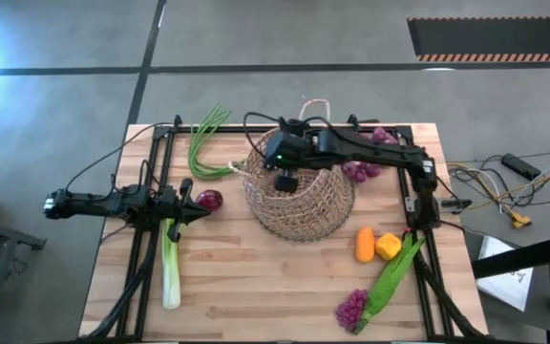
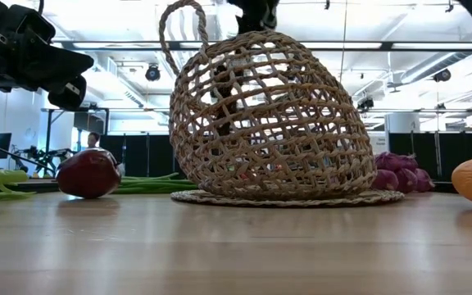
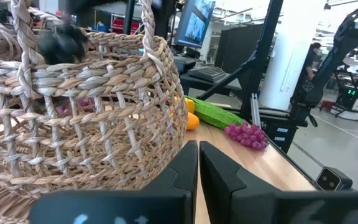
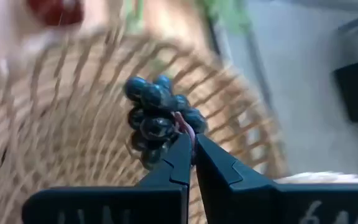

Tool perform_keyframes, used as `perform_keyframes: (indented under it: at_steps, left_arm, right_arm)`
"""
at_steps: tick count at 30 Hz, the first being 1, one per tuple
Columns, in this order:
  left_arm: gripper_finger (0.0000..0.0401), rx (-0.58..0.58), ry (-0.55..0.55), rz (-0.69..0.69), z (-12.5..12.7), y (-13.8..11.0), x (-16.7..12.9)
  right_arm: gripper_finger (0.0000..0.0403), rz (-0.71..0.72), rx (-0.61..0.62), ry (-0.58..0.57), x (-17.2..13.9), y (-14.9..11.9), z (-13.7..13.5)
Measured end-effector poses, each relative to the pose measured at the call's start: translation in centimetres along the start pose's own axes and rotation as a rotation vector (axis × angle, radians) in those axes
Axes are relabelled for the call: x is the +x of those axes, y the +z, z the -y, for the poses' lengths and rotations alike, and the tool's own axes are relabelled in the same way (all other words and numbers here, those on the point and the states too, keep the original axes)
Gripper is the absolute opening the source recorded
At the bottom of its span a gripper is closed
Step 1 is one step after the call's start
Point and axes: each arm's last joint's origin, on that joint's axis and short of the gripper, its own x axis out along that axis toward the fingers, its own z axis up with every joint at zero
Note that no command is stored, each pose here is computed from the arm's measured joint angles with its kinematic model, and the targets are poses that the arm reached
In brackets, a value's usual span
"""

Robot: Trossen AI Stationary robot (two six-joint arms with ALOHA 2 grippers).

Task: Build produce basket
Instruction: Put the dark purple grapes into the light brown basket, then put the green lettuce into the light brown basket

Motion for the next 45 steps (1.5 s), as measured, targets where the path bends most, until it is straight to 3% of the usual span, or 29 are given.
perform_keyframes:
  at_steps: [7,14,22,28,35,40,45]
  left_arm:
    - [0.0,0.0,0.0,0.0,0.0,0.0,0.0]
    - [0.0,0.0,0.0,0.0,0.0,0.0,0.0]
    - [0.0,0.0,0.0,0.0,0.0,0.0,0.0]
    - [0.0,0.0,0.0,0.0,0.0,0.0,0.0]
    - [0.0,0.0,0.0,0.0,0.0,0.0,0.0]
    - [0.0,0.0,0.0,0.0,0.0,0.0,0.0]
    - [0.0,0.0,0.0,0.0,0.0,0.0,0.0]
  right_arm:
    - [0.0008,-0.138,-0.056,0.076,3.6,-0.6,-0.5]
    - [0.0008,-0.216,0.023,0.249,8.2,-1.4,1.7]
    - [0.0009,-0.237,0.05,0.248,9.6,-1.7,2.9]
    - [0.0039,-0.182,0.079,0.113,9.1,-1.2,3.5]
    - [0.0099,-0.13,0.14,-0.171,7.7,-0.5,4.5]
    - [0.0113,-0.047,0.129,-0.169,4.1,-0.1,3.9]
    - [0.0105,0.096,0.148,-0.14,-1.9,0.2,2.6]
